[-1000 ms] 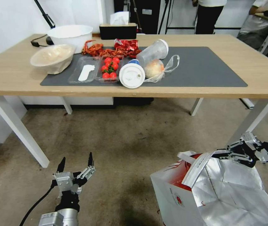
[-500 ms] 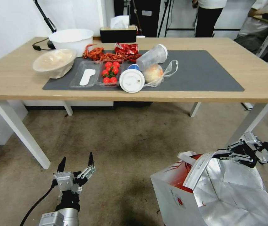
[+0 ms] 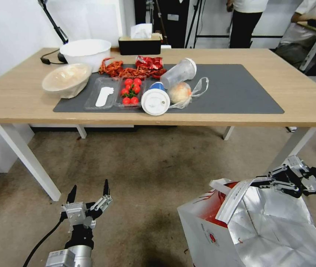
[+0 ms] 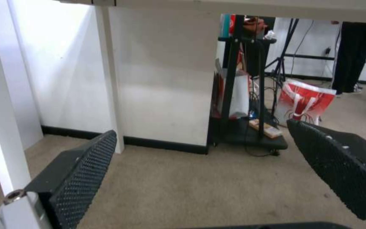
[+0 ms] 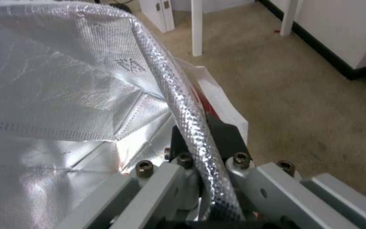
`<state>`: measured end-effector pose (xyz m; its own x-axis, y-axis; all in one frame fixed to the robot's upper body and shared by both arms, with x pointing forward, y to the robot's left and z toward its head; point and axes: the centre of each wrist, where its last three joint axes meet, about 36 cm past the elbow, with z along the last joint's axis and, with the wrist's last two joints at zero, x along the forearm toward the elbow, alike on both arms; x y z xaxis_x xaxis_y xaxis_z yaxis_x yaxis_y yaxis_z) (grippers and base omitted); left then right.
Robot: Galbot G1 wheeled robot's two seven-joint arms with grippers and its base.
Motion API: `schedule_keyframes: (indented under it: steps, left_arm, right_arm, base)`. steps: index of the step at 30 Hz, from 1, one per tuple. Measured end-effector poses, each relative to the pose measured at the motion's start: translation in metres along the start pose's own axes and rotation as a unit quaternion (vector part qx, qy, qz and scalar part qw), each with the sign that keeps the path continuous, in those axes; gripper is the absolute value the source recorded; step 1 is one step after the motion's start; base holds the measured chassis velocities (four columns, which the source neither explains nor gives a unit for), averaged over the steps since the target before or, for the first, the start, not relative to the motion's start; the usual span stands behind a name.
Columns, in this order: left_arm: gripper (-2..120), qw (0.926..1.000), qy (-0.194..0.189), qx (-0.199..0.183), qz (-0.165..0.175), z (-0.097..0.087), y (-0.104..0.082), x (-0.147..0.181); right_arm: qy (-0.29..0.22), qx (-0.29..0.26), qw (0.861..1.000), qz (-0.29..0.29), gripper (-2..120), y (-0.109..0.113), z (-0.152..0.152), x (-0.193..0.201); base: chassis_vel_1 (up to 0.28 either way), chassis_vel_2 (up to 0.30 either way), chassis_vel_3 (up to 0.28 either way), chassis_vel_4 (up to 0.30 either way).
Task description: Pick up the food delivery bag from the floor and place it on the table.
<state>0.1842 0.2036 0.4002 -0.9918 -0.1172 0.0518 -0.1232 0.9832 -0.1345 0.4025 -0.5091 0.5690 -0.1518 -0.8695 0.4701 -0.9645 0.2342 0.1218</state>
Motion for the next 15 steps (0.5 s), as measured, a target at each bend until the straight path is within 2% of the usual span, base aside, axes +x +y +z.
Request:
schedule_keyframes:
  steps: [15]
  left_arm:
    - [100, 1.0, 0.0, 0.002, -0.003, -0.0013, -0.0001, 0.0005]
  right_arm:
    - [-0.001, -0.001, 1.0, -0.002, 0, 0.0001, -0.0003, -0.0021]
  base:
    - [0.0, 0.0, 0.0, 0.0]
